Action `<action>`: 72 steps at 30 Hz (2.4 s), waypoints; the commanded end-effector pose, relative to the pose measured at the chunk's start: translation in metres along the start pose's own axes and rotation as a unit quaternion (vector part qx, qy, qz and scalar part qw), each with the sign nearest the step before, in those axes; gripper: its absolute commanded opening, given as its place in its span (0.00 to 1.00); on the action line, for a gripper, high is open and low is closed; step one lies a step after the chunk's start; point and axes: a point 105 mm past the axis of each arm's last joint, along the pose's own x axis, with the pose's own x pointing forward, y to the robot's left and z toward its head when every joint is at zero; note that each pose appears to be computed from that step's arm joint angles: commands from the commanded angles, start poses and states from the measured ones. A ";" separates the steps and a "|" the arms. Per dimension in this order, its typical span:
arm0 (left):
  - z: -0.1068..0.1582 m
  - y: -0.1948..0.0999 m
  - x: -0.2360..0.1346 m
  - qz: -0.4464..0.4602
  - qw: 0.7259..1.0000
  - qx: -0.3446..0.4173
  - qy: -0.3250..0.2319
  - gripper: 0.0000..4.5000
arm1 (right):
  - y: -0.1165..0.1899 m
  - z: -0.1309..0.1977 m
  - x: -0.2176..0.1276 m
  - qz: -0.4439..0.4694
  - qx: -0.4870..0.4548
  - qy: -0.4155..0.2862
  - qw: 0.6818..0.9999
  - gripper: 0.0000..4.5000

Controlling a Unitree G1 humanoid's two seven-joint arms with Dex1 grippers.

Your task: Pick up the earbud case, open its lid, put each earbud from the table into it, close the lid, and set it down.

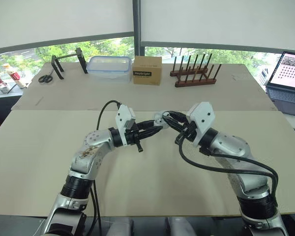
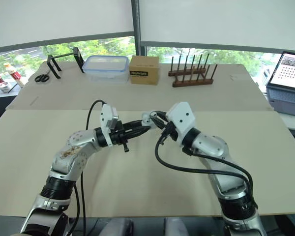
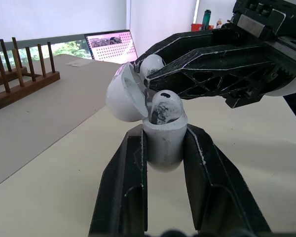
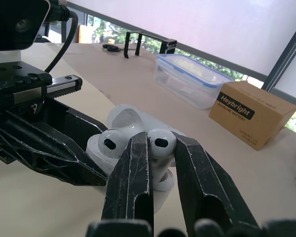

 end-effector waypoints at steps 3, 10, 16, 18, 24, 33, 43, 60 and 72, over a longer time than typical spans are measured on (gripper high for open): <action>0.018 0.000 -0.001 -0.001 0.999 0.019 -0.028 0.11 | 0.003 0.000 -0.001 -0.001 -0.032 -0.007 0.999 0.07; 0.018 -0.002 -0.001 -0.004 0.999 0.022 -0.026 0.11 | 0.003 0.007 -0.001 0.000 0.021 -0.019 1.000 0.44; 0.017 -0.001 -0.001 -0.001 0.999 0.021 -0.025 0.11 | -0.016 0.027 -0.019 0.014 0.043 -0.012 0.999 0.51; 0.015 -0.001 -0.002 -0.004 0.999 0.024 -0.021 0.11 | -0.028 0.033 -0.031 0.018 0.051 0.003 0.999 0.51; 0.009 -0.021 0.000 -0.099 0.995 0.000 -0.001 0.11 | -0.058 0.038 -0.046 0.057 0.022 0.091 0.994 0.46; 0.003 -0.047 0.007 -0.216 0.976 0.019 0.035 0.11 | -0.037 0.014 -0.033 0.218 0.033 0.180 0.959 0.00; 0.005 -0.040 0.015 -0.187 0.981 0.031 0.029 0.11 | 0.009 0.028 -0.044 0.337 0.094 0.184 0.919 0.00; -0.057 -0.017 0.005 -0.097 0.925 -0.313 0.191 0.11 | -0.003 0.008 -0.057 0.241 -0.041 0.173 0.954 0.00; -0.076 0.019 -0.010 -0.005 0.922 -0.316 0.224 0.74 | -0.004 -0.006 -0.066 0.242 -0.078 0.192 0.948 0.00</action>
